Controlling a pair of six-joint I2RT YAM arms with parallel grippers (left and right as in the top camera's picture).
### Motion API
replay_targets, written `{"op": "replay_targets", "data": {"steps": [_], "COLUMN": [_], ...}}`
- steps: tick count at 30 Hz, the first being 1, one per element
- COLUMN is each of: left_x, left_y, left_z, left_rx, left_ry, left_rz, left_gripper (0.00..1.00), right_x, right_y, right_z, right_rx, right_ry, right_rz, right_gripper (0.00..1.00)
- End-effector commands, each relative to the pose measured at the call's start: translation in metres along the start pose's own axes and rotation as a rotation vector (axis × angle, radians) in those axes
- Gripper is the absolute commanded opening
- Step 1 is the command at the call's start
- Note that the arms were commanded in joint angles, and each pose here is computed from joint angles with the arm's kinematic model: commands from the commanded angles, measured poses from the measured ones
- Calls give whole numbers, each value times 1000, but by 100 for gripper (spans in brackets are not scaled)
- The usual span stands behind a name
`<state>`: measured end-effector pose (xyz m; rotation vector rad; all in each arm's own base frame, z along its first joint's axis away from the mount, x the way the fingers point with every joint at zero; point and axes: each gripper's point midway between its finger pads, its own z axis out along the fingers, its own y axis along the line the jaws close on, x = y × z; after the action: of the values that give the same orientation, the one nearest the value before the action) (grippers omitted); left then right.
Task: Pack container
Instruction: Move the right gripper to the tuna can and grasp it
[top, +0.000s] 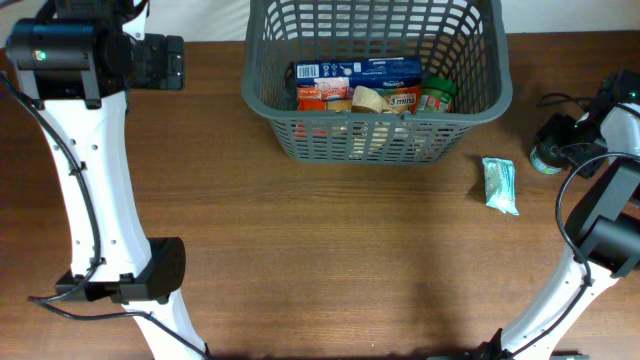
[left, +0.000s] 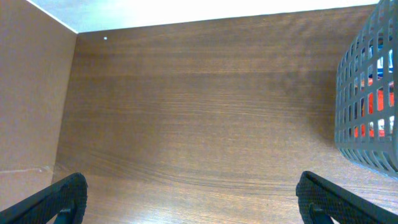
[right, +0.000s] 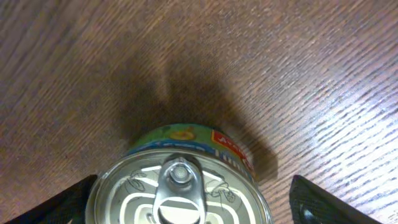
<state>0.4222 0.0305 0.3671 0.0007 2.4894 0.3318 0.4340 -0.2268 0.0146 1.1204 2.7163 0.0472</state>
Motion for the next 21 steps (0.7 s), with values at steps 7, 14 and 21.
{"op": "replay_targets", "data": {"steps": [7,14,21], "left_x": [0,0,0], "left_y": [0,0,0], "left_z": [-1,-1,-1], "left_rx": [6,6,6], "left_ry": [-2,-2,-2], "left_rz": [-19,-19,-19], "left_gripper": [99,99,99], "right_x": [6,7,10], "right_y": [-2,-2,-3], "right_z": [12,13,19], "right_rx": [11,12,17], "right_ry": [20,22,38], "right_rz": [8,8,9], "right_gripper": [86,86,85]}}
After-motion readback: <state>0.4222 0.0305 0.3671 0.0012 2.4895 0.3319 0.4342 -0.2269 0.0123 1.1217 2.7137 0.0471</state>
